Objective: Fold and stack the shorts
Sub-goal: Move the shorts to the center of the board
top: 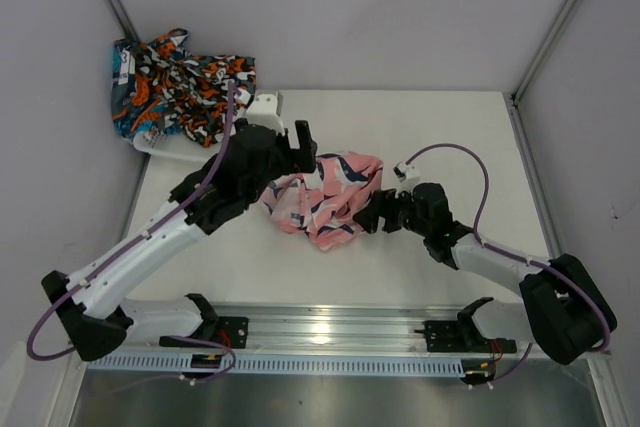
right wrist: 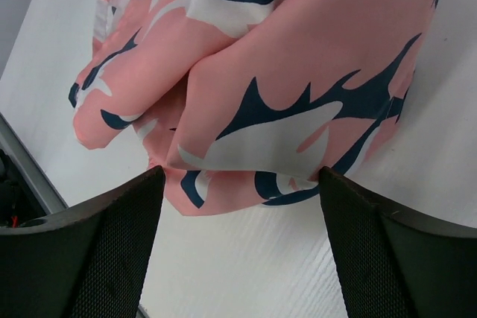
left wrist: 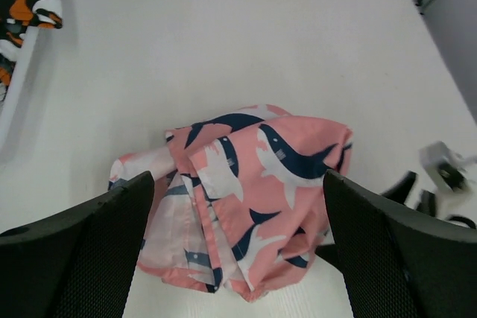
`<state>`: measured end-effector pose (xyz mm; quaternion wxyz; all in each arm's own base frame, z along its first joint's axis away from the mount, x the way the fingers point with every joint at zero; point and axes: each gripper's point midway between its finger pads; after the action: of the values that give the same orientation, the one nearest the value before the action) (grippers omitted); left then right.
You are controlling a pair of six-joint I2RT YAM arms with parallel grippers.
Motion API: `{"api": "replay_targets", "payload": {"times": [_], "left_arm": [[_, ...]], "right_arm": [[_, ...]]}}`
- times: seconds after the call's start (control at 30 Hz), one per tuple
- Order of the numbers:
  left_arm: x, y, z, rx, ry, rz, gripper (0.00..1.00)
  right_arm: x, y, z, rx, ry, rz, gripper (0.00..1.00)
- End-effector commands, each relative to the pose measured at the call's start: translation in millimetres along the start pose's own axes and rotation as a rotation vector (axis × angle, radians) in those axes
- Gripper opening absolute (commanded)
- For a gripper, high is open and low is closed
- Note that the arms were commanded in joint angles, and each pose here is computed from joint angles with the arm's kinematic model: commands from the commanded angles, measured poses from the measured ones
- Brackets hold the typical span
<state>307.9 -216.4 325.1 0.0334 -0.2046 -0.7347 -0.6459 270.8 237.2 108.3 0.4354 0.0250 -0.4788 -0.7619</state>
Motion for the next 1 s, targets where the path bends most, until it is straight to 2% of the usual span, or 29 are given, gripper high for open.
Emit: {"api": "replay_targets", "payload": {"times": [0.0, 0.1, 0.2, 0.27, 0.3, 0.37, 0.4, 0.43, 0.5, 0.7, 0.9, 0.97], "left_arm": [[33, -9, -25, -0.053, -0.15, 0.012, 0.96], [55, -38, -52, -0.127, -0.237, 0.044, 0.95], [72, -82, -72, -0.208, -0.249, 0.108, 0.95], [72, -101, -71, -0.237, -0.222, 0.116, 0.95], [74, -114, -76, -0.237, -0.242, 0.122, 0.95], [75, -134, -76, -0.244, -0.263, 0.149, 0.94], [77, -144, -75, -0.24, -0.277, 0.159, 0.94], [76, -154, -75, -0.234, -0.293, 0.162, 0.93], [78, -172, -74, -0.238, -0.33, 0.182, 0.9], [76, -184, -73, -0.252, -0.33, 0.154, 0.9], [61, -194, -84, -0.28, -0.321, 0.141, 0.91], [52, -201, -83, -0.302, -0.272, 0.144, 0.91]], "right_arm": [[-6, 6, 13, 0.028, 0.046, 0.011, 0.85], [-7, 7, 13, 0.02, 0.044, 0.008, 0.83], [-10, 4, 18, 0.003, 0.075, 0.022, 0.72], [-13, 7, 23, -0.005, 0.092, 0.029, 0.56], [-16, 7, 22, -0.028, 0.084, 0.039, 0.39], [-19, 16, 28, -0.046, 0.082, 0.049, 0.23], [-20, 20, 32, -0.049, 0.091, 0.052, 0.1], [-19, 20, 33, -0.064, 0.084, 0.063, 0.02], [-18, 39, 43, -0.068, 0.084, 0.034, 0.0], [-8, 80, 74, -0.1, 0.091, 0.005, 0.0], [-3, 85, 83, -0.18, 0.017, 0.043, 0.0], [-1, 88, 86, -0.188, 0.013, 0.041, 0.0]]}}
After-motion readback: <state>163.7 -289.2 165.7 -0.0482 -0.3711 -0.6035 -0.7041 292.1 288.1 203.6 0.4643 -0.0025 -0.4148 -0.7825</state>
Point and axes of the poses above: each gripper's point midway between its finger pads, its own x axis back along the fingers, its own z axis along the line the jaws close on, y = z × x, and after that the axes turned 3 degrees about -x, right-handed
